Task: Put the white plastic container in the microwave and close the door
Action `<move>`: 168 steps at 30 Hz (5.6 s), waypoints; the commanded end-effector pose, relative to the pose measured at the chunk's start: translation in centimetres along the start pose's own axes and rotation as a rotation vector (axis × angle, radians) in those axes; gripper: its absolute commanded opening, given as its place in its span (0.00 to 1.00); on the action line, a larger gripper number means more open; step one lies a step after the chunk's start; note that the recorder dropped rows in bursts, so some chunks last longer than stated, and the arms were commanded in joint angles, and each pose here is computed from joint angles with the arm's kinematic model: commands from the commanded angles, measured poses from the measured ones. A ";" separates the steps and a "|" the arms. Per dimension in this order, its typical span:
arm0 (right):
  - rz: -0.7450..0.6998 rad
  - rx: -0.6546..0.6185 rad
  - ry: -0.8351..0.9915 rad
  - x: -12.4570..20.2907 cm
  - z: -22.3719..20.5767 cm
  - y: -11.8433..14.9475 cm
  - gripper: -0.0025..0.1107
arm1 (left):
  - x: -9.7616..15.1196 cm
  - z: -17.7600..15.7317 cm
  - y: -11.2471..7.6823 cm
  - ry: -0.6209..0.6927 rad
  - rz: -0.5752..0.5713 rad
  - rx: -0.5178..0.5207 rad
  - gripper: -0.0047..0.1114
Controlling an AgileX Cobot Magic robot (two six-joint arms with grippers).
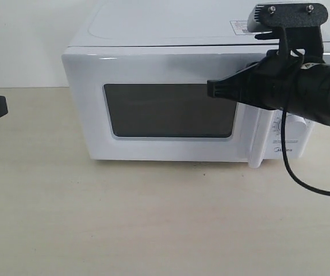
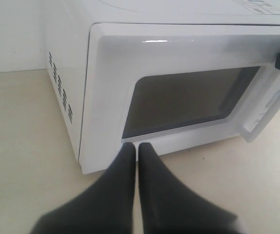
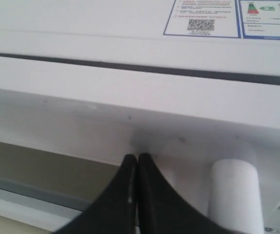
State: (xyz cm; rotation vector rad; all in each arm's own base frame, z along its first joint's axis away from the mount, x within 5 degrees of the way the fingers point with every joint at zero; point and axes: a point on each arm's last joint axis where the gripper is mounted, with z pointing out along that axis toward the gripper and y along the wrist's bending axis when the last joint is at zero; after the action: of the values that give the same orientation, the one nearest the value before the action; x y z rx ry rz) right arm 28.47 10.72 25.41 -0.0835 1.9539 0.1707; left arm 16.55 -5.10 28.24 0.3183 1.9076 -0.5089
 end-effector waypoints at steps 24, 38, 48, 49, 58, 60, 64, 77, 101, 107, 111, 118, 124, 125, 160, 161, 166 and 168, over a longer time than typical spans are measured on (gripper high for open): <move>-0.040 -0.126 -0.128 -1.7 -6.1 1.5 0.02 | 0.0 -0.1 -0.2 -0.005 -0.007 0.003 0.08; -0.002 -0.150 -0.270 -3.1 -10.6 0.5 0.02 | 0.0 -0.1 -0.2 -0.005 -0.007 0.003 0.08; -0.094 -0.170 -0.341 -4.0 -12.8 0.2 0.02 | 0.0 -0.1 -0.2 -0.005 -0.007 0.003 0.08; -0.121 -0.180 -0.353 -4.2 -13.3 0.2 0.02 | 0.0 -0.1 -0.2 -0.005 -0.007 0.003 0.08; -0.179 -0.218 -0.351 -2.9 -19.5 -3.1 0.02 | 0.0 -0.1 -0.2 -0.005 -0.007 0.003 0.08; -0.118 -0.141 -0.350 -1.0 -20.0 -4.4 0.02 | 0.0 -0.1 -0.1 -0.006 -0.007 0.002 0.08; 0.030 0.007 -0.337 3.7 -20.2 -6.5 0.02 | 0.0 -0.1 -0.1 -0.006 -0.007 0.000 0.08; 0.148 0.093 -0.291 8.6 -19.4 -7.6 0.02 | 0.0 -0.1 -0.1 -0.006 -0.007 0.000 0.08; -0.048 0.175 -0.166 11.8 -22.0 -7.7 0.02 | 0.0 -0.1 -0.1 -0.006 -0.007 0.000 0.08; 0.029 0.165 -0.161 14.7 -20.4 -8.0 0.02 | 0.0 -0.1 -0.1 -0.006 -0.007 0.000 0.08; 0.031 0.163 -0.155 15.0 -20.2 -8.0 0.02 | 0.0 -0.1 -0.1 -0.006 -0.007 0.000 0.08; 0.023 0.165 -0.155 15.0 -20.2 -8.0 0.02 | 0.0 -0.1 -0.1 -0.006 -0.007 0.000 0.08; 0.066 0.153 -0.172 14.9 -20.2 -7.9 0.02 | 0.0 -0.1 -0.1 -0.006 -0.007 0.000 0.08; 0.066 0.153 -0.170 14.9 -20.2 -7.9 0.02 | 0.0 -0.1 -0.1 -0.006 -0.007 0.000 0.08; 0.064 0.154 -0.162 15.0 -20.2 -7.9 0.02 | 5.1 -13.1 0.6 -0.741 -0.297 -0.480 0.08; 0.064 0.154 -0.162 15.0 -20.2 -7.9 0.02 | 5.4 -13.3 0.6 -0.764 -0.318 -0.481 0.08; 0.064 0.154 -0.162 15.0 -20.2 -7.9 0.02 | 6.5 -12.1 0.7 -0.762 -0.549 -0.353 0.08; 0.064 0.154 -0.160 15.0 -20.2 -7.9 0.02 | 7.1 -11.1 0.2 -0.702 -0.508 -0.280 0.08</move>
State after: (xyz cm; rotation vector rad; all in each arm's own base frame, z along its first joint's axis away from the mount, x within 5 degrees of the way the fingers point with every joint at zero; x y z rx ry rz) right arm 5.41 0.03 18.33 0.0891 1.8148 0.0721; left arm 4.54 1.36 26.15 -0.5505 1.2744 -0.4817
